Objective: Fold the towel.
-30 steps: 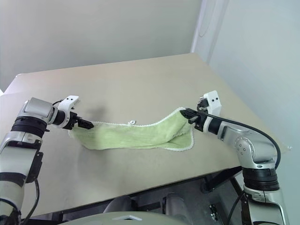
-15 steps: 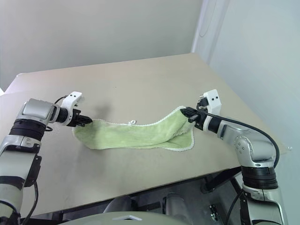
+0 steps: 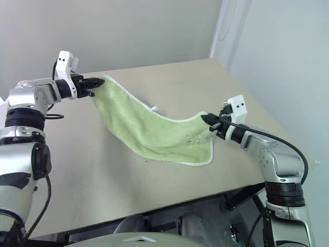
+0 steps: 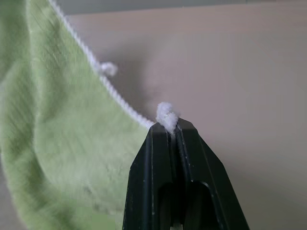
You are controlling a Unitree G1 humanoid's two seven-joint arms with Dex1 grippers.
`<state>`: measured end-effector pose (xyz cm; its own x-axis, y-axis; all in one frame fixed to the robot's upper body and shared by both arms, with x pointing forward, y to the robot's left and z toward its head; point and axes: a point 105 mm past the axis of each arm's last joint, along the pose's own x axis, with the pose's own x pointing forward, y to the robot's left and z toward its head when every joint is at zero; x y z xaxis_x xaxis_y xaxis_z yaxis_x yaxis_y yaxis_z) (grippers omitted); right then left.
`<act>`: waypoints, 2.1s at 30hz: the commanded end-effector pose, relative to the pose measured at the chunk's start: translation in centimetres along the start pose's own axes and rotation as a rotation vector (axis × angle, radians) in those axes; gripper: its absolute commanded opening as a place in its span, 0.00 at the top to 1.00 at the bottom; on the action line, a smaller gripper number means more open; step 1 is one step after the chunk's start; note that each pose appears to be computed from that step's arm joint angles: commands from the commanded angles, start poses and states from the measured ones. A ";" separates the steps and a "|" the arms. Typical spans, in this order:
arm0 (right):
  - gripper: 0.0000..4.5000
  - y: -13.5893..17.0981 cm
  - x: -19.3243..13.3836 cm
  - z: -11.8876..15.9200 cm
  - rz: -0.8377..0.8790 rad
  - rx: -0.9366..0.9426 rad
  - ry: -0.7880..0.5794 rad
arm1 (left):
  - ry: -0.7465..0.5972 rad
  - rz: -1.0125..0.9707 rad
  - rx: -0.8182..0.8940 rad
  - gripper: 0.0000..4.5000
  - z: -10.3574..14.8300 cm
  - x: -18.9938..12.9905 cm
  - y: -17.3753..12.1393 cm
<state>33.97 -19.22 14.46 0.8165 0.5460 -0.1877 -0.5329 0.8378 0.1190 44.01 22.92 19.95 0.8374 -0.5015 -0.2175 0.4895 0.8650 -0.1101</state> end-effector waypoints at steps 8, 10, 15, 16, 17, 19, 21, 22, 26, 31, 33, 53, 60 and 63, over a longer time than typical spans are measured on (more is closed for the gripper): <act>1.00 -7.7 -0.2 9.1 -0.410 -0.054 -0.455 | -0.424 0.037 -0.030 0.99 6.9 1.4 -1.1; 1.00 -8.3 -0.3 10.2 -0.441 -0.073 -0.517 | -0.489 0.054 -0.043 0.99 8.0 1.0 -1.0; 1.00 -6.1 0.3 8.3 -0.245 -0.187 -0.439 | -0.474 -0.066 0.039 0.99 7.9 -0.1 -1.4; 1.00 -5.3 0.1 7.5 -0.189 -0.206 -0.417 | -0.468 -0.120 0.050 0.99 7.5 -0.6 -1.6; 1.00 -4.7 -0.1 6.7 -0.146 -0.215 -0.394 | -0.451 -0.176 0.062 0.99 7.0 -1.0 -1.8; 1.00 -4.0 -0.6 5.3 -0.090 -0.215 -0.356 | -0.394 -0.291 0.086 0.99 5.4 -2.1 -2.1; 1.00 -3.6 -1.2 4.1 -0.058 -0.201 -0.328 | -0.308 -0.397 0.099 0.99 3.1 -3.3 -2.3; 1.00 -3.4 -1.5 3.4 -0.044 -0.193 -0.312 | -0.249 -0.458 0.113 0.99 1.5 -4.1 -2.5; 1.00 -2.5 -2.7 1.6 0.002 -0.174 -0.276 | -0.125 -0.554 0.161 0.99 -2.5 -7.4 -2.7; 1.00 -1.5 -3.6 0.4 0.040 -0.151 -0.255 | 0.046 -0.593 0.164 0.99 -7.1 -10.6 -3.5; 1.00 -1.1 -3.6 -0.1 0.064 -0.148 -0.228 | 0.096 -0.616 0.172 0.99 -8.6 -11.3 -4.2; 1.00 -0.4 -8.9 -3.2 0.083 -0.181 0.038 | 0.285 -0.622 0.092 0.99 -12.4 -16.0 -5.4; 1.00 -1.1 -9.3 -3.8 0.047 -0.194 0.081 | 0.263 -0.590 0.063 0.99 -12.3 -15.9 -5.0; 1.00 -2.3 -7.9 -3.4 -0.038 -0.181 0.070 | 0.175 -0.558 0.031 0.99 -9.8 -14.9 -4.4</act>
<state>27.07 -25.07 11.59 0.7886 0.5500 -0.2749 -0.5797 0.8141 -0.0342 26.10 26.46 11.83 0.3494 -0.8672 -0.3548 0.8519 0.4516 -0.2650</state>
